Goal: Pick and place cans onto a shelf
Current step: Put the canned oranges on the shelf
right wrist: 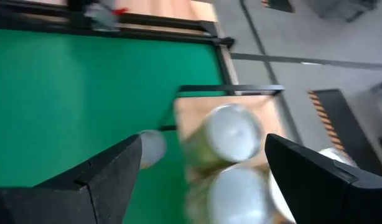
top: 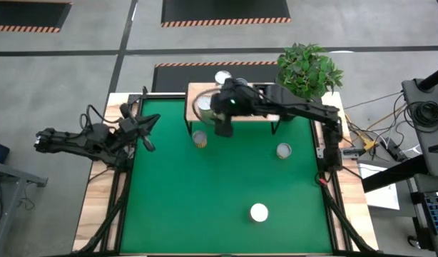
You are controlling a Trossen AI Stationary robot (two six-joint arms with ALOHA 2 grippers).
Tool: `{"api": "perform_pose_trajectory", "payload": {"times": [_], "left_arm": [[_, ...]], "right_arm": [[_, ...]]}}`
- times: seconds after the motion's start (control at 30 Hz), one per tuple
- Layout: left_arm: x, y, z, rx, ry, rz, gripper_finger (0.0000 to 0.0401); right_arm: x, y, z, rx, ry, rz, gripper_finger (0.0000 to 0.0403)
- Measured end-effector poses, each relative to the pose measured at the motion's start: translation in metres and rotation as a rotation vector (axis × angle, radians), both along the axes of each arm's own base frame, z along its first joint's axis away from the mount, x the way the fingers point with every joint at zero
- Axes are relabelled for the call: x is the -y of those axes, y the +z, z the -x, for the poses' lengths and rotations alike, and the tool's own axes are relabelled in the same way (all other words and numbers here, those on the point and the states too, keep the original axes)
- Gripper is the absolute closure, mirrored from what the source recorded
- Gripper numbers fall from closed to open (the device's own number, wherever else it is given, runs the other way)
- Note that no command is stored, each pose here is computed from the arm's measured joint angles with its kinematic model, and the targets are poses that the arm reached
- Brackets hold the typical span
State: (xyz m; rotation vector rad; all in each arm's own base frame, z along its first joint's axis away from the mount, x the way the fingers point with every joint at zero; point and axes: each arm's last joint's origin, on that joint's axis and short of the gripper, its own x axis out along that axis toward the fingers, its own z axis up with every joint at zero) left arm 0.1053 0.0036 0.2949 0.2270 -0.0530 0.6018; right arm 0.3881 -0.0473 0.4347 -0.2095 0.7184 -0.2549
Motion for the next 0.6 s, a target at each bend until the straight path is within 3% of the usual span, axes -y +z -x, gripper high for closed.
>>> {"api": "perform_pose_trajectory", "payload": {"times": [0.3,0.6], "left_arm": [[0.004,-0.002,-0.014,-0.014,-0.091,-0.010,0.0401],[0.009,0.000,-0.033,0.034,-0.158,-0.003,0.0401]], "right_arm": [[-0.063,-0.024,0.031,0.037,0.138,-0.021,0.0076],[-0.089,-0.079,0.076,0.188,0.241,0.019,0.0076]]}}
